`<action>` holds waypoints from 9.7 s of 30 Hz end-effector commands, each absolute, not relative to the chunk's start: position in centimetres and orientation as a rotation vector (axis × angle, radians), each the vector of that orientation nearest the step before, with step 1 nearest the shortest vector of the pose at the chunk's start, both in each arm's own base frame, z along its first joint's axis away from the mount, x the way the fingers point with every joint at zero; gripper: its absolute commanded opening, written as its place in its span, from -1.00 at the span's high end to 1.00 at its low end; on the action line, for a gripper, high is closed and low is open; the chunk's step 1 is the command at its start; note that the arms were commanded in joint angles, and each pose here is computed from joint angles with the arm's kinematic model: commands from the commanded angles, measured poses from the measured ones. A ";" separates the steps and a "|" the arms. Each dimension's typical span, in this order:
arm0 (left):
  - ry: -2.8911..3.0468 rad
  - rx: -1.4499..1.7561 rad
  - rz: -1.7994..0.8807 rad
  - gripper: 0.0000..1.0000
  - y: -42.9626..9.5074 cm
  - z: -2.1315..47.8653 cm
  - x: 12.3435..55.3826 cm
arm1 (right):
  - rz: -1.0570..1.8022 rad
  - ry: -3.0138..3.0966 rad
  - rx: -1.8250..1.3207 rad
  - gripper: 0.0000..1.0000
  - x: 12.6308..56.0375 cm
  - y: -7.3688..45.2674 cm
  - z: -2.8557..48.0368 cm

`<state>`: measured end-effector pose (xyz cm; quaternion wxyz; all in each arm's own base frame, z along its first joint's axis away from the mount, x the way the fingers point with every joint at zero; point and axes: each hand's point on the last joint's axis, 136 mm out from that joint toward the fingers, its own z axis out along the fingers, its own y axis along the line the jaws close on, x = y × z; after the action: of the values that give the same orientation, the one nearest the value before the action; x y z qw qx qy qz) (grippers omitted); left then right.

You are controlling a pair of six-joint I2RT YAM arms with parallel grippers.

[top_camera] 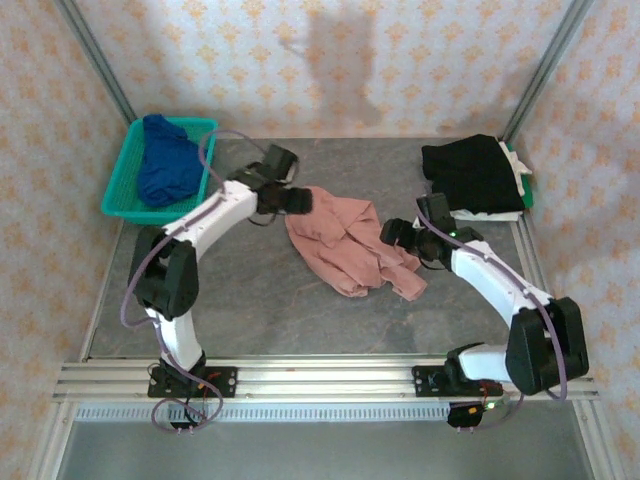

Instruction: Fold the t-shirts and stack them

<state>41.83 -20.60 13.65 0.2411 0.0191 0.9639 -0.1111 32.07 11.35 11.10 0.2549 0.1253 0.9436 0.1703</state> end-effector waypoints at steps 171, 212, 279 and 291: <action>2.595 -0.595 -0.032 -0.60 -7.0 8.5 58.3 | 0.499 2.552 -0.432 -0.63 27.8 37.8 9.5; 2.755 -0.624 0.002 -0.04 -5.4 3.8 51.5 | -0.488 2.471 -0.264 1.00 30.7 12.0 15.3; 1.927 -0.341 -0.246 1.00 -3.0 47.7 46.9 | -0.114 2.005 0.111 1.00 46.9 10.4 41.9; 1.695 -0.259 -0.347 1.00 -3.5 55.7 40.8 | -0.127 1.938 0.058 1.00 45.2 9.4 47.5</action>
<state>44.88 -3.88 50.31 0.5713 -0.1355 0.7968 -0.1428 46.84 10.58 49.09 0.5935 0.0415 0.8035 -0.0217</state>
